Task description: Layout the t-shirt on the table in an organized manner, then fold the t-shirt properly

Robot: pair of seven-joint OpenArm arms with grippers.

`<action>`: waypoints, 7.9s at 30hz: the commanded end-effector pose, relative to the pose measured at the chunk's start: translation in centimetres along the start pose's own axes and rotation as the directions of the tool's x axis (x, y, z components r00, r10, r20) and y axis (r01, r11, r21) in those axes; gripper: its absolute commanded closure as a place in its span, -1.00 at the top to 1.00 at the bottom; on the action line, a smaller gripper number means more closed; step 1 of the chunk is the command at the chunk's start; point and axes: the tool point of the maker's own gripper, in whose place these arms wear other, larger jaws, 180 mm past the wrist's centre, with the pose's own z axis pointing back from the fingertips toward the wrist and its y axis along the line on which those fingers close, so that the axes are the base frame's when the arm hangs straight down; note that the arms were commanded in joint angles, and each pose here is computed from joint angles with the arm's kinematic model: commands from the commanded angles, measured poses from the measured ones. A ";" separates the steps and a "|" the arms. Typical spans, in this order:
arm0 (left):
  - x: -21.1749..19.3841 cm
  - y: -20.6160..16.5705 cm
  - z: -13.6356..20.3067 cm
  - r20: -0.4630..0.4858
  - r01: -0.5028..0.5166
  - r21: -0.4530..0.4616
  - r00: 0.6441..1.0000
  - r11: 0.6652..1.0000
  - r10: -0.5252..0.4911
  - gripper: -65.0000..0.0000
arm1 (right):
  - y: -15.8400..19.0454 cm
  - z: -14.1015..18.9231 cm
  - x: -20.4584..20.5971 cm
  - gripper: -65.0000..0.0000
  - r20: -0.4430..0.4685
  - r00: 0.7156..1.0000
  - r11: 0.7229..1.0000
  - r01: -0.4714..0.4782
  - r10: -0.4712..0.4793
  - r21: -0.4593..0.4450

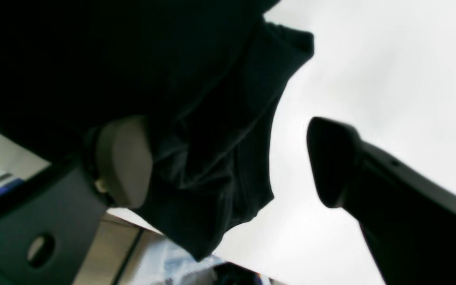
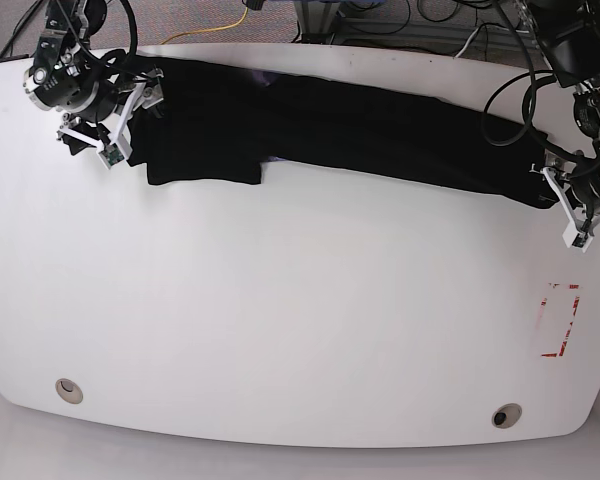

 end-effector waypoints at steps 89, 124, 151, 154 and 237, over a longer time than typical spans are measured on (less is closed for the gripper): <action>3.4 1.7 3.2 0.095 0.072 0.091 0.992 0.993 -0.081 0.26 | -0.9 -6.3 5.9 0.16 0.132 0.977 0.977 0.149 -0.170 0.153; 3.3 1.7 3.2 0.092 0.074 0.091 0.992 0.993 -0.082 0.26 | 0.3 -5.5 7.8 0.15 0.187 0.959 0.955 0.163 -0.212 0.246; 3.2 1.7 3.1 0.090 0.075 0.091 0.993 0.993 -0.083 0.26 | 1.4 -3.8 9.0 -0.95 0.244 0.951 0.954 0.122 -0.192 0.273; 2.9 1.6 3.0 0.083 0.075 0.088 0.993 0.993 -0.082 0.26 | 2.3 -2.6 9.6 -0.95 0.263 0.951 0.954 0.085 -0.164 0.287; 3.0 1.4 3.1 0.088 0.081 0.087 0.992 0.993 -0.088 0.26 | 11.8 4.0 0.3 0.57 0.020 0.996 0.729 -0.079 0.089 0.680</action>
